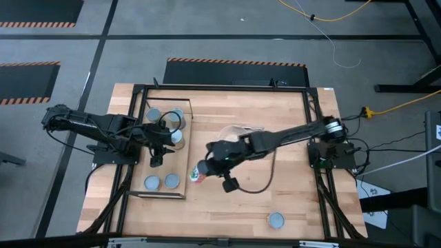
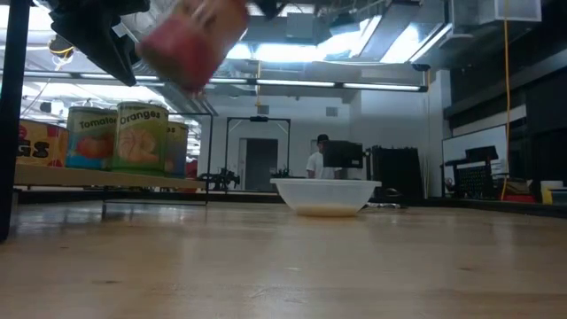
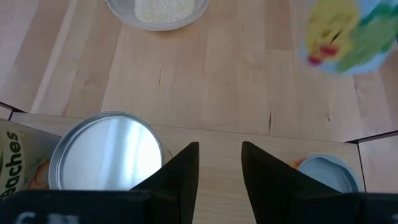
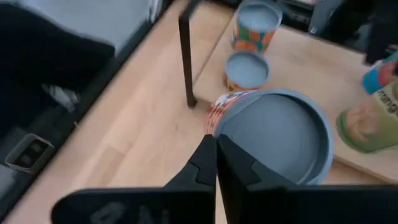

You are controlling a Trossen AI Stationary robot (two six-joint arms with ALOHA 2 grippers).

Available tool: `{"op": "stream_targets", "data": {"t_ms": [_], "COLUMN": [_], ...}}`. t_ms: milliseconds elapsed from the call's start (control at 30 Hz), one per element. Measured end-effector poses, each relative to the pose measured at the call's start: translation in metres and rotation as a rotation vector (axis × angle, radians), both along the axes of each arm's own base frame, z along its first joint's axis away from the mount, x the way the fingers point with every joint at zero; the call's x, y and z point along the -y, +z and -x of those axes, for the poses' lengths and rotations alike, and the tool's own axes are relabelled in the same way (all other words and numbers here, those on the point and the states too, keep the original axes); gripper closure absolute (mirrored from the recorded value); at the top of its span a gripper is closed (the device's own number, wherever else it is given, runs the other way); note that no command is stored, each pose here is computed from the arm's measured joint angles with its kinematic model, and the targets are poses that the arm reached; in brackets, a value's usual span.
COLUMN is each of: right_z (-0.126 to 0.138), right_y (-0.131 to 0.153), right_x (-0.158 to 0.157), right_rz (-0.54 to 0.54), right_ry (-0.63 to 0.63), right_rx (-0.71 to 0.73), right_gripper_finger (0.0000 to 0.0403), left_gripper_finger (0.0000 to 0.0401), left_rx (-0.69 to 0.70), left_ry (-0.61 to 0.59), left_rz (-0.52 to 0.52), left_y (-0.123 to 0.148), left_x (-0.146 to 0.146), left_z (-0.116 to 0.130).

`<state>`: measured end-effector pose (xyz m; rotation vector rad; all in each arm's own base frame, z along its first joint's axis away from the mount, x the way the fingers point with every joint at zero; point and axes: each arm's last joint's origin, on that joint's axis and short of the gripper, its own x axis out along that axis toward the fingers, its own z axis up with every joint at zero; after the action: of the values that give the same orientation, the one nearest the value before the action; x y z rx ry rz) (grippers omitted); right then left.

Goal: Pick and place cans onto a shelf
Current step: Put the canned mixed fruits on the shelf

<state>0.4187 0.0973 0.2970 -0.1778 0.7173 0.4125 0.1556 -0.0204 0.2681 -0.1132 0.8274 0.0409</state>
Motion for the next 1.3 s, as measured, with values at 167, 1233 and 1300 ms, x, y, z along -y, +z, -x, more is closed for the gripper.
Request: {"op": "stream_targets", "data": {"t_ms": [167,1233,1300], "right_z": [-0.02,-0.031,-0.031], "right_y": [-0.027,-0.081,-0.081], "right_x": [0.004,0.006,0.006], "right_rz": [0.059,0.194,0.194], "right_ry": [0.014,0.102,0.102], "right_rx": [-0.135,-0.285,-0.285], "right_gripper_finger": [0.0398,0.0348,0.0348], "left_gripper_finger": [0.0287,0.0287,0.0287], "left_rx": [0.0,0.008,0.008], "left_ry": [0.0,0.001,0.002], "left_rz": [0.0,0.003,0.004], "left_y": [0.0,0.001,0.001], "left_x": [0.0,0.0,0.0], "left_z": [0.0,-0.001,-0.001]}}
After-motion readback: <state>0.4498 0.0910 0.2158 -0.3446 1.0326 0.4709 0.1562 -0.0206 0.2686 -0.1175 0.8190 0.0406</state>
